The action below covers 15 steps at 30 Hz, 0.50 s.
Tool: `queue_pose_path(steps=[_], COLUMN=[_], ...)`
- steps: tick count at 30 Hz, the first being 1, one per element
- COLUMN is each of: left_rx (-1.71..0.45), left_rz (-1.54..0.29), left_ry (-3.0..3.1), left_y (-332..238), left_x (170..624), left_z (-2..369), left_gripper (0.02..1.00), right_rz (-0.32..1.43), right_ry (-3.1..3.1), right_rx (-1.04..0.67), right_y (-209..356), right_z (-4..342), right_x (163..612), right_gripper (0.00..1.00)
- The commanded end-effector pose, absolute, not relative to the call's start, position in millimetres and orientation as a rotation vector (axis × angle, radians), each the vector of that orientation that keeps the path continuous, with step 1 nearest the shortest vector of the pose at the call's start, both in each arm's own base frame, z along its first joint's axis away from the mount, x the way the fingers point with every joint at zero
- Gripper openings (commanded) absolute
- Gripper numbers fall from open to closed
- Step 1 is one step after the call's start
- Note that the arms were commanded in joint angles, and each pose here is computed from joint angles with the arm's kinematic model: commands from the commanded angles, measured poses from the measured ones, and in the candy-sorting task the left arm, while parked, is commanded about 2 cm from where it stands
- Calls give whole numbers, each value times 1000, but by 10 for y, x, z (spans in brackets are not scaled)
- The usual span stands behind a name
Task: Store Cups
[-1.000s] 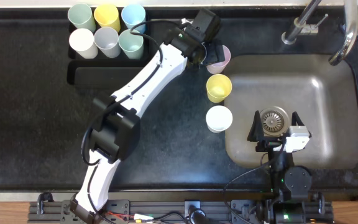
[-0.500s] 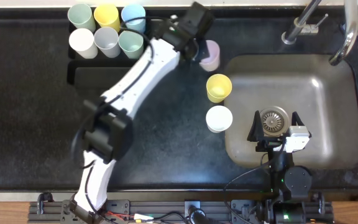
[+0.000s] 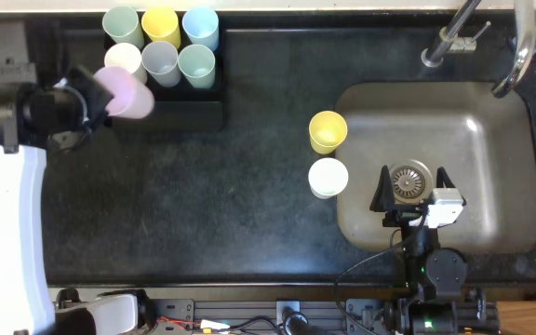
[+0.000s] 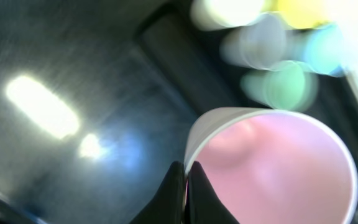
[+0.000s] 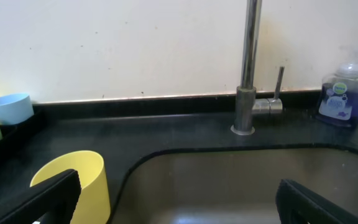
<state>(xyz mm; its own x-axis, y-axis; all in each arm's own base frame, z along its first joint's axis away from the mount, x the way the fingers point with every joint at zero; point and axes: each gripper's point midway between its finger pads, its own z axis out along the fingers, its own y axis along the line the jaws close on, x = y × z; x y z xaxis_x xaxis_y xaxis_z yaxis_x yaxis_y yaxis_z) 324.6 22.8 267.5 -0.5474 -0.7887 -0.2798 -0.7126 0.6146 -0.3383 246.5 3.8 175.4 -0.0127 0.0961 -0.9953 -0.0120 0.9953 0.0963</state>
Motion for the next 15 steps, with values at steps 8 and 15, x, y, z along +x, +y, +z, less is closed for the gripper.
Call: queue_pose_path(steps=[8,15], left_rx=[-1365,-1322], left_rz=[-138,-25], left_ry=[2460,2468], left_y=[812,1020], left_x=[3561,3748], left_z=[1885,1851], left_gripper=[36,36], right_rz=[92,92], right_ry=[1582,1582], right_rx=[71,71], right_y=[40,40], right_z=[1719,1719], right_x=[2468,2468], right_gripper=[996,998])
